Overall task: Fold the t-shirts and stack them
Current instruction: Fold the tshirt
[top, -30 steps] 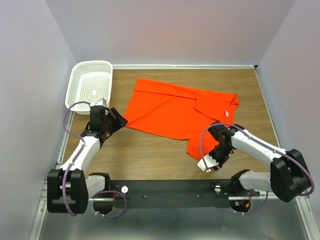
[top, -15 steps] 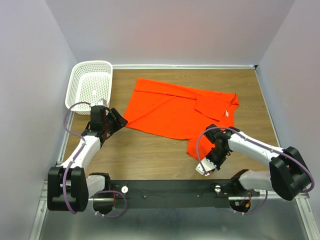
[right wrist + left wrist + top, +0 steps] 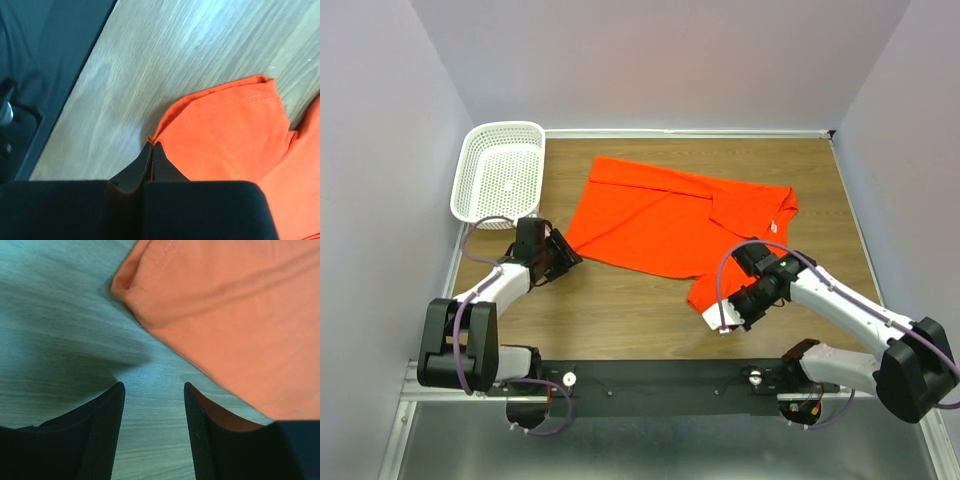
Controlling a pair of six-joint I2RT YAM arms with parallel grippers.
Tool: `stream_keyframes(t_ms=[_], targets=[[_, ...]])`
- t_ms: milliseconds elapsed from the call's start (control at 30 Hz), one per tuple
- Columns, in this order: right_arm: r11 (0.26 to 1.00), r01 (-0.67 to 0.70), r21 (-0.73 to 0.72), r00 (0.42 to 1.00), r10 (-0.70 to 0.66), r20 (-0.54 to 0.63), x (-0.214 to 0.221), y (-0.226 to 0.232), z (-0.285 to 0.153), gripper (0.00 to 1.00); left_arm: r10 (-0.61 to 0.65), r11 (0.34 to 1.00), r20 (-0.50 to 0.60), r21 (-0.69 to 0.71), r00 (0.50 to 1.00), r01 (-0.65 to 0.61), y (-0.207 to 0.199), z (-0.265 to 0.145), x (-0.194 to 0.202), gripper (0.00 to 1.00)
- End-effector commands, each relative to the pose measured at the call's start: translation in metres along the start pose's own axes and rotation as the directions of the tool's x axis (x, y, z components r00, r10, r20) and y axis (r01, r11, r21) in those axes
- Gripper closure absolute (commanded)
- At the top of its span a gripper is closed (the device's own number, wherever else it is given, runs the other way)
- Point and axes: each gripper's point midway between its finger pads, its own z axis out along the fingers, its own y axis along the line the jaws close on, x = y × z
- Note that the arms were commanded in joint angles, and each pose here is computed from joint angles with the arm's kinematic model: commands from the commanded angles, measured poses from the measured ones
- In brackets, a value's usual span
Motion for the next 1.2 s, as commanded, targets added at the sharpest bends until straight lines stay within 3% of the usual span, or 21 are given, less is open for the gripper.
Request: stream_keyframes(t_ms=[0, 233, 367, 433, 533, 567, 800, 900, 1167], targets=[[0.995, -0.073, 0.072, 0.992, 0.065, 0.105, -0.021, -0.014, -0.006, 0.99, -0.043, 0.997, 0.060, -0.060, 0.997, 0.046, 0.003, 0.011, -0.018, 0.41], [0.983, -0.118, 0.140, 0.985, 0.098, 0.144, -0.028, -0.023, -0.018, 0.99, -0.047, 0.983, 0.173, -0.167, 0.984, 0.077, 0.010, 0.022, -0.055, 0.43], [0.974, -0.152, 0.171, 0.981, 0.127, 0.147, -0.026, -0.025, -0.025, 0.99, -0.035, 0.975, 0.168, -0.209, 0.985, 0.070, 0.018, 0.031, -0.056, 0.47], [0.964, -0.184, 0.191, 0.975, 0.154, 0.159, -0.028, -0.028, -0.031, 1.00, -0.026, 0.972, 0.153, -0.226, 0.988, 0.060, 0.023, 0.037, -0.054, 0.59], [0.943, -0.233, 0.238, 0.965, 0.193, 0.179, -0.033, -0.037, -0.046, 1.00, -0.011, 0.973, 0.152, -0.226, 0.988, 0.045, 0.020, 0.040, -0.059, 0.85], [0.936, -0.247, 0.251, 0.961, 0.204, 0.184, -0.035, -0.039, -0.051, 1.00, -0.005, 0.974, 0.152, -0.224, 0.988, 0.039, 0.019, 0.040, -0.060, 1.00], [0.844, -0.375, 0.384, 0.925, 0.315, 0.212, -0.035, -0.056, -0.092, 0.99, 0.026, 0.983, 0.197, -0.186, 0.980, 0.012, 0.004, 0.028, -0.076, 1.00], [0.772, -0.454, 0.445, 0.891, 0.386, 0.240, -0.027, -0.062, -0.108, 0.99, 0.031, 0.987, 0.200, -0.162, 0.979, 0.002, -0.002, 0.025, -0.078, 1.00], [0.637, -0.519, 0.569, 0.851, 0.448, 0.274, -0.014, -0.077, -0.139, 0.99, 0.051, 0.992, 0.203, -0.121, 0.978, -0.027, -0.014, 0.021, -0.083, 1.00]])
